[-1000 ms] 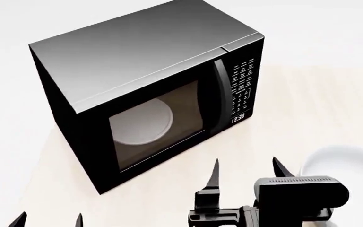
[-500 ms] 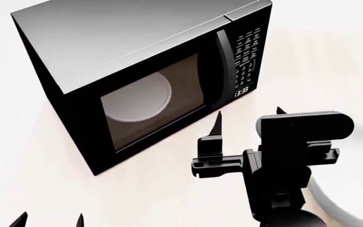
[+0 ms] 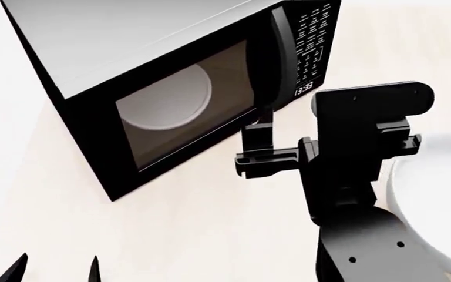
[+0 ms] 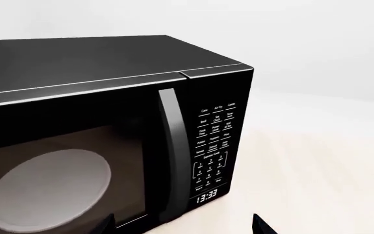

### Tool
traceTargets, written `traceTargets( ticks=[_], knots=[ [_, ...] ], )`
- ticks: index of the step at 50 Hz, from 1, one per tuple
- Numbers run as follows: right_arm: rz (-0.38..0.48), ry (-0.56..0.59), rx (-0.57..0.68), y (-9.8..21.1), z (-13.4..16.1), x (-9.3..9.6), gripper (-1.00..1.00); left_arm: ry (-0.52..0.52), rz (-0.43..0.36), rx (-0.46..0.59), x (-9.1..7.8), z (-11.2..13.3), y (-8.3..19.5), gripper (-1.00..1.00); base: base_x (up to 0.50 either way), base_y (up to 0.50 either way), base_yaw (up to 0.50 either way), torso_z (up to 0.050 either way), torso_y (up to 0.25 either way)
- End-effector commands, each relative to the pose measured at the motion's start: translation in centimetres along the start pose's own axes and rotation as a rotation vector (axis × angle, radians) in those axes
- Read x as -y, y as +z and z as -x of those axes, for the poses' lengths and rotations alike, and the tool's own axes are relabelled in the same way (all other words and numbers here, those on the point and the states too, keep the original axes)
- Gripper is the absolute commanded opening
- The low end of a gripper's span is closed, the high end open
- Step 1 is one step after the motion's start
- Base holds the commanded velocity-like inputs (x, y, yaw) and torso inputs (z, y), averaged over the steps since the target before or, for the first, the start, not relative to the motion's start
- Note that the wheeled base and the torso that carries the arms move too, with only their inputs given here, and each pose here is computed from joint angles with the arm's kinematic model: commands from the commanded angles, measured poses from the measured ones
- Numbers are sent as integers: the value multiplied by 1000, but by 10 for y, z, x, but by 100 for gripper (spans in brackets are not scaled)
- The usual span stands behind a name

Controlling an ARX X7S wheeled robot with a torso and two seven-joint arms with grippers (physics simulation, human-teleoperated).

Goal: Open the microwave.

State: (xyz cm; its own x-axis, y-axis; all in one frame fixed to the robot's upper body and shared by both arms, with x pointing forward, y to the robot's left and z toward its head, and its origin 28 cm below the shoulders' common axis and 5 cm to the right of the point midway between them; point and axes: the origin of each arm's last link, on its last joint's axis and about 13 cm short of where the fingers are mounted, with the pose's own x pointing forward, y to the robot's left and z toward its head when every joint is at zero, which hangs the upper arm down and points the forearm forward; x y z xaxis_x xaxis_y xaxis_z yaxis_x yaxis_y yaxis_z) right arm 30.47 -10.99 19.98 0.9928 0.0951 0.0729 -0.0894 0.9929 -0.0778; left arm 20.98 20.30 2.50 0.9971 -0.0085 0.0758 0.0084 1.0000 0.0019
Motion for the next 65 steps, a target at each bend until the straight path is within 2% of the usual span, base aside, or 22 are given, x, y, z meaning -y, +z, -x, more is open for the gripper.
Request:
traceTargets(
  ticks=[1, 35, 65],
  knots=[
    [25, -1, 17, 17, -12, 0, 100, -18, 39, -72, -1, 1, -10, 100, 0, 0, 0, 0, 0],
    [83, -3, -76, 16, -65, 3, 100, -24, 38, -71, 0, 2, -10, 100, 0, 0, 0, 0, -1],
    [90, 4, -102, 19, -88, 2, 100, -25, 40, -74, 0, 2, -10, 100, 0, 0, 0, -1, -2]
  ],
)
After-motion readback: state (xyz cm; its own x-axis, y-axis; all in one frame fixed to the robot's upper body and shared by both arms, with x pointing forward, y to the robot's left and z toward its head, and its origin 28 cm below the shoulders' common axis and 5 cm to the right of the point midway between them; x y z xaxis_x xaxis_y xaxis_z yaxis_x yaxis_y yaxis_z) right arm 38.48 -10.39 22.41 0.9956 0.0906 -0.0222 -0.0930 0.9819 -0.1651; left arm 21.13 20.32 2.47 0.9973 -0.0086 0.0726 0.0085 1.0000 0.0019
